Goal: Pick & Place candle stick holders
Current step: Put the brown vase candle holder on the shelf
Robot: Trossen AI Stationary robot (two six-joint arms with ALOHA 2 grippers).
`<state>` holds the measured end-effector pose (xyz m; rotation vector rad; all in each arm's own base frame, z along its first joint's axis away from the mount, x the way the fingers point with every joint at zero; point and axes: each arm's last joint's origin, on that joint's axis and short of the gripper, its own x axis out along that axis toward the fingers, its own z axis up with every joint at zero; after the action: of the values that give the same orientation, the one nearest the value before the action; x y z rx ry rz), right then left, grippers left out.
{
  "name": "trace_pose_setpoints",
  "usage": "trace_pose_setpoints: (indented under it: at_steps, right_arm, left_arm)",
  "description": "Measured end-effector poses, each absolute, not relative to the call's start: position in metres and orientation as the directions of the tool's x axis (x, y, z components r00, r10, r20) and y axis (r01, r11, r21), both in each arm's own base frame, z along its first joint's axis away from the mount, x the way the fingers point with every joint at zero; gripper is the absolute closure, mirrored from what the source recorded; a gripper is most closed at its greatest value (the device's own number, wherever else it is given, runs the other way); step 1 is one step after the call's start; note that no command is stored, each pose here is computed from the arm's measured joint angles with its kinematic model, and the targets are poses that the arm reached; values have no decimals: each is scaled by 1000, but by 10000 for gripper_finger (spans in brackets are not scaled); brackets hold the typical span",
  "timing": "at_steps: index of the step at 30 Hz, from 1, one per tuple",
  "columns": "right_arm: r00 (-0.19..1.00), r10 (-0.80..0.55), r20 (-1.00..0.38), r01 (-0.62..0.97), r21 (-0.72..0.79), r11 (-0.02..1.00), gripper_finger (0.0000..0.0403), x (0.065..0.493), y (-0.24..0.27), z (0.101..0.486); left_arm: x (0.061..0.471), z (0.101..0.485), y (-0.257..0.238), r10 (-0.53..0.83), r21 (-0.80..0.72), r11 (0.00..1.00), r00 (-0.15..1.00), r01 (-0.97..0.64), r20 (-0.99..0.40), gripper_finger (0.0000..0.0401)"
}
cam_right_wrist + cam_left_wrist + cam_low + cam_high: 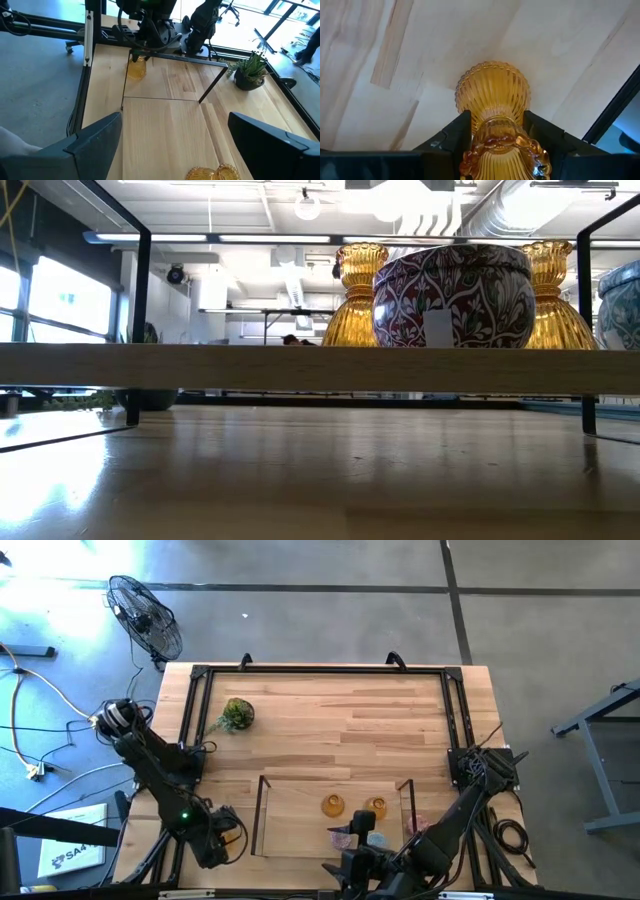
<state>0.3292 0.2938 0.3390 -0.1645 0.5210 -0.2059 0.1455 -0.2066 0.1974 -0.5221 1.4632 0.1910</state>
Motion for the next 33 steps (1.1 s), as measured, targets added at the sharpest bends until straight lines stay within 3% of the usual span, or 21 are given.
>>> trace_pose_setpoints:
  at_steps: [7,14,26,33]
  right_arm:
    - [849,-235,-473,149,-212,966,43,329,294,339]
    - [857,-226,-464,126,-236,964,43,329,297,340]
    - [870,-245,-427,125,-290,949,43,316,309,341]
    - [868,-250,-430,125,-297,947,43,313,309,341]
  left_arm:
    - [156,217,-207,-252,-262,881,78,-395,-965,253]
    - [168,261,-195,-202,-199,901,32,-386,-979,253]
    - [185,363,-160,-195,-221,920,111,-324,-974,253]
    - [203,398,-122,-295,-330,907,167,-261,-941,252]
